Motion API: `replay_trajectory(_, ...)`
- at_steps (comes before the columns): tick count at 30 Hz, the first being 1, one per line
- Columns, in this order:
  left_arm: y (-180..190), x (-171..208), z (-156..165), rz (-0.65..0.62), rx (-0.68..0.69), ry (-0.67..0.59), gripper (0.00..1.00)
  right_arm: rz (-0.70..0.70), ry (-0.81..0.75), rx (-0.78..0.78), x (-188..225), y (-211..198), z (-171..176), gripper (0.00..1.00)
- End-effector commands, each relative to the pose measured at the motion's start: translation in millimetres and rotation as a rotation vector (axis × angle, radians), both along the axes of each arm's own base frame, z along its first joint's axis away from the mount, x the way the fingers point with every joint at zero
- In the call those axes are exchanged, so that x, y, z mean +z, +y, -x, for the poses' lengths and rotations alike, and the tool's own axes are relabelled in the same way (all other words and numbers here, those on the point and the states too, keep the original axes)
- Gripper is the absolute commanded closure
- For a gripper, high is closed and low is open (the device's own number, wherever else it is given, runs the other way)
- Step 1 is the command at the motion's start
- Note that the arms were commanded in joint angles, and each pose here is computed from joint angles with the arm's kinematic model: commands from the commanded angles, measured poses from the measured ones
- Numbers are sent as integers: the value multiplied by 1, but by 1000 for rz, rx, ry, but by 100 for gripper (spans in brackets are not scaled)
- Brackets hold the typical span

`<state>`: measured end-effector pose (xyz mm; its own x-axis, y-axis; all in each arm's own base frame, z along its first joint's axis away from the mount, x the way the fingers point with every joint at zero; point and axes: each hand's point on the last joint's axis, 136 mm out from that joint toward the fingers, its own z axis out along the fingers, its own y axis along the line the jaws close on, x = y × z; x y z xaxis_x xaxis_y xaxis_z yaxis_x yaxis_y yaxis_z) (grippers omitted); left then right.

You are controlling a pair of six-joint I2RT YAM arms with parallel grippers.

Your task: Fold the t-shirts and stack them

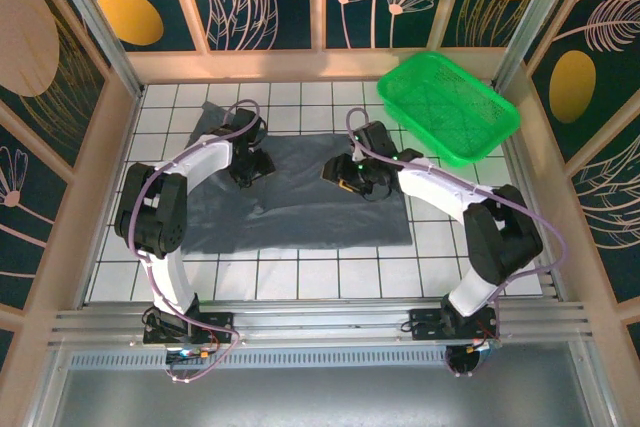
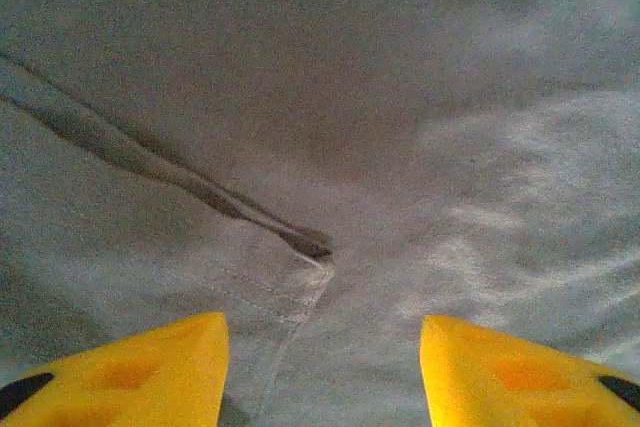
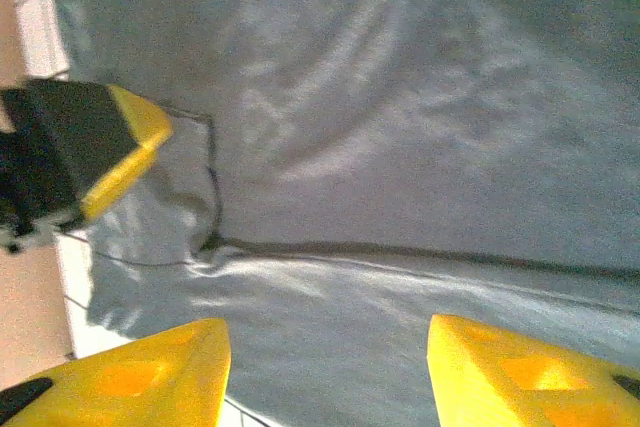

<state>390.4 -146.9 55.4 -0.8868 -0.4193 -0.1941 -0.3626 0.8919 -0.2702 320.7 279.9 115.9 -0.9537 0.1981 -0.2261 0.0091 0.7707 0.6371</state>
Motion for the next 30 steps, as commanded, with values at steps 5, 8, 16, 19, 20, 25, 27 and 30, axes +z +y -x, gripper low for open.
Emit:
replay_trajectory(5, 58, 45, 13, 1, 153, -113, 57, 107, 35, -210, -29, -70, 16, 51)
replay_trajectory(8, 89, 26, 27, 46, 249, -82, 72, 144, 78, -244, -48, -89, 23, 55)
replay_trajectory(16, 121, -41, 53, 86, 382, 60, 86, 296, 200, -267, -97, -114, 37, 63)
replay_trajectory(19, 121, -58, 70, 85, 397, 110, 84, 373, 285, -289, -115, -130, 56, 64)
replay_trajectory(20, 121, -63, 79, 82, 400, 128, 83, 388, 305, -290, -117, -133, 63, 64)
replay_trajectory(25, 134, -71, 133, -6, 412, 195, 81, 448, 365, -253, -119, -138, 95, 64)
replay_trajectory(27, 138, -70, 150, -31, 414, 202, 79, 454, 379, -231, -115, -135, 106, 63)
replay_trajectory(30, 143, -62, 157, -59, 423, 181, 76, 431, 376, -201, -106, -123, 116, 62)
